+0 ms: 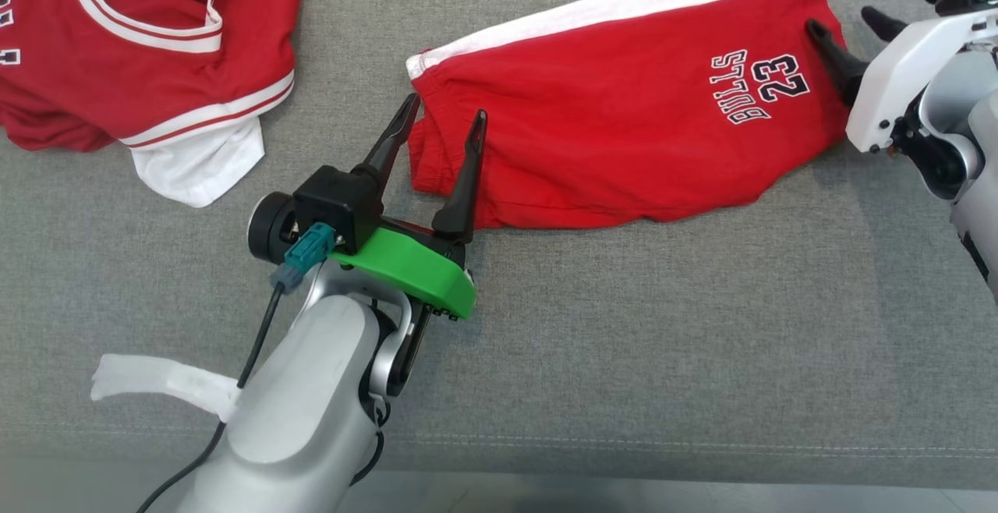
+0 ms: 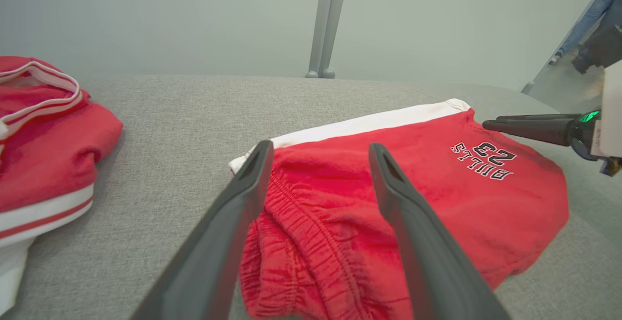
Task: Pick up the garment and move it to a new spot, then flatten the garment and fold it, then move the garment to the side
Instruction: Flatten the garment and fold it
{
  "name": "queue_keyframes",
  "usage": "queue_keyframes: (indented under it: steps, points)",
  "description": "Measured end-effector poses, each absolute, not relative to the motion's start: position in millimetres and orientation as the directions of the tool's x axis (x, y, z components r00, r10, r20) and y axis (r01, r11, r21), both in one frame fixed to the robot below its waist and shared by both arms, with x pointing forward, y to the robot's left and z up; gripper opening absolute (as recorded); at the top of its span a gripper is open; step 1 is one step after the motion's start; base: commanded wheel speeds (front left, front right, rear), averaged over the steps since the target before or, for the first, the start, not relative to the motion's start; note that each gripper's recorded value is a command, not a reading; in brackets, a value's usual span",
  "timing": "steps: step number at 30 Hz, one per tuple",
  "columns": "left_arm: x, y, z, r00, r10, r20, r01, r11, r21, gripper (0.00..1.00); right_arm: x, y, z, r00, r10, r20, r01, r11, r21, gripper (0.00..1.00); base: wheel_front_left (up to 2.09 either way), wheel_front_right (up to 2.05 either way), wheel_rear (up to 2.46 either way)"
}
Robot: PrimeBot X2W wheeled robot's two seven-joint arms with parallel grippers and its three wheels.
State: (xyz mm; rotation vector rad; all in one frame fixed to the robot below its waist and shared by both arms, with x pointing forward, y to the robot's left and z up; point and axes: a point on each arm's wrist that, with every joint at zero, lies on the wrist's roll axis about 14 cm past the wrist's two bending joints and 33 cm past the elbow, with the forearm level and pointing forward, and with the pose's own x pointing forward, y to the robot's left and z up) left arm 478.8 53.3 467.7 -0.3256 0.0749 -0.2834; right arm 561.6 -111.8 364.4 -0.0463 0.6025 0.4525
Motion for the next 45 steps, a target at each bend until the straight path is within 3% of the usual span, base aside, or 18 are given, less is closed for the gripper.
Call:
queue_keyframes:
  steps: [14, 15, 16, 18, 19, 21, 22, 31, 45]
  points:
    - [474.6, 60.0, 470.2, 0.965, -0.262, -0.017, 0.242, 0.915, -0.324, 1.00, 545.9, -109.8, 341.8, 0.654, 0.402, -0.641, -0.385, 0.906, 0.176, 0.99, 0.00, 0.00, 0.00]
    - [474.0, 60.8, 469.8, 0.966, -0.258, -0.018, 0.239, 0.915, -0.324, 1.00, 545.3, -107.6, 341.8, 0.649, 0.408, -0.642, -0.384, 0.904, 0.186, 0.81, 0.00, 0.00, 0.00]
    - [473.6, 61.8, 469.7, 0.967, -0.255, -0.019, 0.236, 0.916, -0.325, 1.00, 544.5, -105.5, 341.8, 0.644, 0.414, -0.644, -0.386, 0.902, 0.194, 0.49, 0.00, 0.00, 0.00]
    - [472.9, 64.1, 469.6, 0.969, -0.248, -0.020, 0.228, 0.918, -0.325, 1.00, 542.4, -101.8, 341.9, 0.634, 0.422, -0.648, -0.397, 0.897, 0.196, 0.35, 0.00, 0.00, 0.00]
    - [472.4, 64.9, 470.1, 0.969, -0.245, -0.019, 0.226, 0.919, -0.322, 1.00, 541.0, -100.0, 342.4, 0.629, 0.427, -0.650, -0.405, 0.893, 0.194, 0.35, 0.00, 0.00, 0.00]
    - [471.1, 66.4, 471.3, 0.971, -0.240, -0.017, 0.222, 0.920, -0.322, 1.00, 538.8, -95.7, 344.9, 0.623, 0.437, -0.649, -0.421, 0.886, 0.193, 0.16, 0.00, 0.00, 0.00]
    - [470.3, 66.8, 471.8, 0.971, -0.238, -0.017, 0.220, 0.921, -0.321, 1.00, 537.0, -93.1, 345.9, 0.620, 0.444, -0.647, -0.428, 0.882, 0.196, 0.00, 0.00, 0.00, 0.00]
    - [462.5, 66.8, 482.4, 0.973, -0.229, 0.009, 0.220, 0.921, -0.322, 1.00, 514.1, -92.2, 355.0, 0.623, 0.464, -0.629, -0.444, 0.872, 0.204, 0.00, 0.00, 0.00, 0.00]
    - [443.7, 46.2, 491.2, 0.956, -0.290, 0.031, 0.285, 0.904, -0.320, 1.00, 472.2, -121.4, 365.6, 0.687, 0.422, -0.591, -0.336, 0.906, 0.257, 0.00, 0.00, 0.00, 0.00]
